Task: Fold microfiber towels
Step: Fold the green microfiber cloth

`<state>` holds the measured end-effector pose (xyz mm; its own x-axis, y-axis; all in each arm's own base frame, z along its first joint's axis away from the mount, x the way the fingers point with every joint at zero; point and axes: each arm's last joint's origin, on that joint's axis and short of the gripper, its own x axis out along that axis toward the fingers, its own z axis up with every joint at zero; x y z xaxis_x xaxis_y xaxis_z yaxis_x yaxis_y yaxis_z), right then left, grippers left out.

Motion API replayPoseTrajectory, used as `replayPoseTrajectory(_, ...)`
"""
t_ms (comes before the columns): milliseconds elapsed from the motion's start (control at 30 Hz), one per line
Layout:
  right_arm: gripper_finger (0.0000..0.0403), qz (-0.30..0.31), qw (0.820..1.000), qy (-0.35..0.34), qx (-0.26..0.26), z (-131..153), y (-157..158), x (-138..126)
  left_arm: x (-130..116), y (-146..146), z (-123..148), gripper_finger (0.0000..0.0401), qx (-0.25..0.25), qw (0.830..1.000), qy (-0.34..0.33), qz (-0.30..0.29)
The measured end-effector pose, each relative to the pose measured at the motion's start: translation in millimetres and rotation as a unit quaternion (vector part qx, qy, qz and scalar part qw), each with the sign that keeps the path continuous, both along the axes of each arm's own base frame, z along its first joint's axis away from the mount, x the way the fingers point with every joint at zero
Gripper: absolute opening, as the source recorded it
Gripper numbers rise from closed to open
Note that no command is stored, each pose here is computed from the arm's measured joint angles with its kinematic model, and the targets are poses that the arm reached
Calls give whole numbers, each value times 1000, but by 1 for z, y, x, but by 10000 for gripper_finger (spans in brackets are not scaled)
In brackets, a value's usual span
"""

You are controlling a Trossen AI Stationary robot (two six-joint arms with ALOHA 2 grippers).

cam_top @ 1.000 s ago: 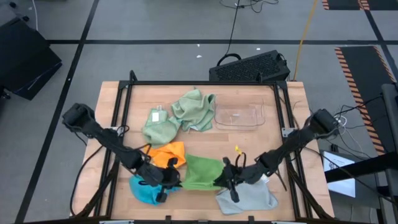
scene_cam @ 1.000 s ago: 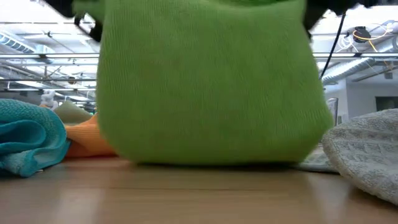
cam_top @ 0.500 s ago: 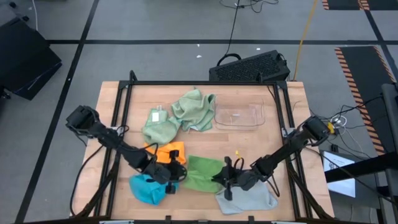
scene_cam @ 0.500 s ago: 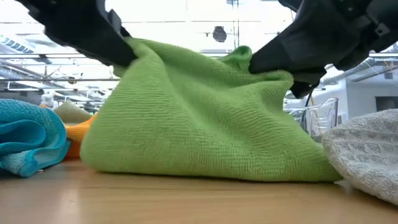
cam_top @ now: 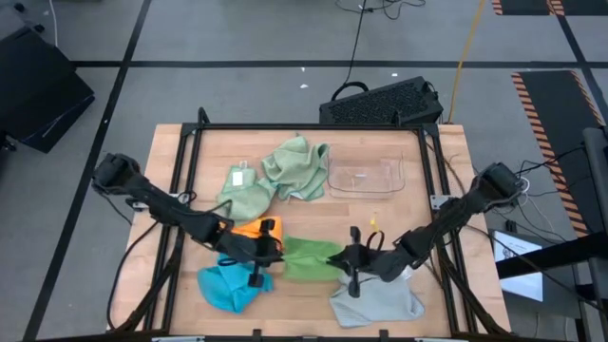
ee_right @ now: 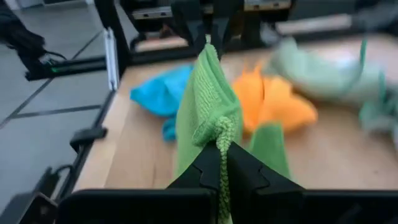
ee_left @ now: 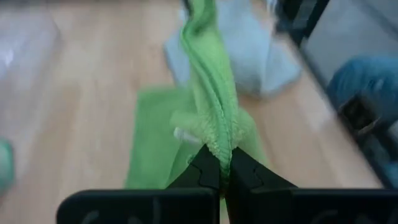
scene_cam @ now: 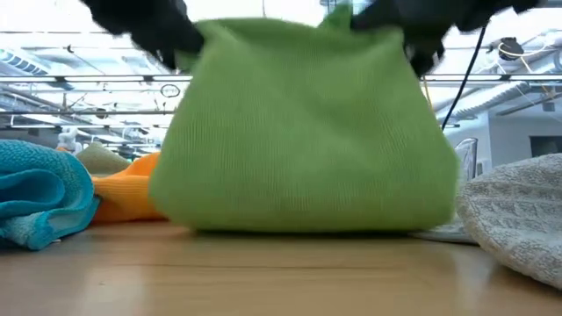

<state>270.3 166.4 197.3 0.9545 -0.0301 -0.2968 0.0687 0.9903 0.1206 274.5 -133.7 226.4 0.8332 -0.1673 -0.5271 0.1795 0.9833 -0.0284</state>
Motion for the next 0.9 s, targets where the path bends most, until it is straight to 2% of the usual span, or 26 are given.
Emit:
replayPoseTrajectory(200, 4, 8, 994, -79, -77, 61, -21, -5, -19, 19, 61, 3, 12, 989, -144, 12)
replayPoseTrajectory(300, 4, 1, 991, -96, -96, 81, -38, -11, -31, 35, 80, 3, 25, 984, -174, 41)
replayPoseTrajectory(433, 4, -11, 989, -98, -114, 98, -62, -18, -40, 57, 91, 3, 39, 979, -180, 85)
replayPoseTrajectory(600, 4, 26, 991, -100, -89, 102, -79, -17, -36, 68, 90, 3, -5, 982, -173, 81)
replayPoseTrajectory(733, 4, 41, 993, -62, -90, 89, -76, -12, -27, 58, 71, 3, -12, 990, -118, 74)
replayPoseTrajectory(900, 4, 46, 998, -22, -36, 78, -65, -15, -15, 38, 45, 3, -30, 996, -61, 65)
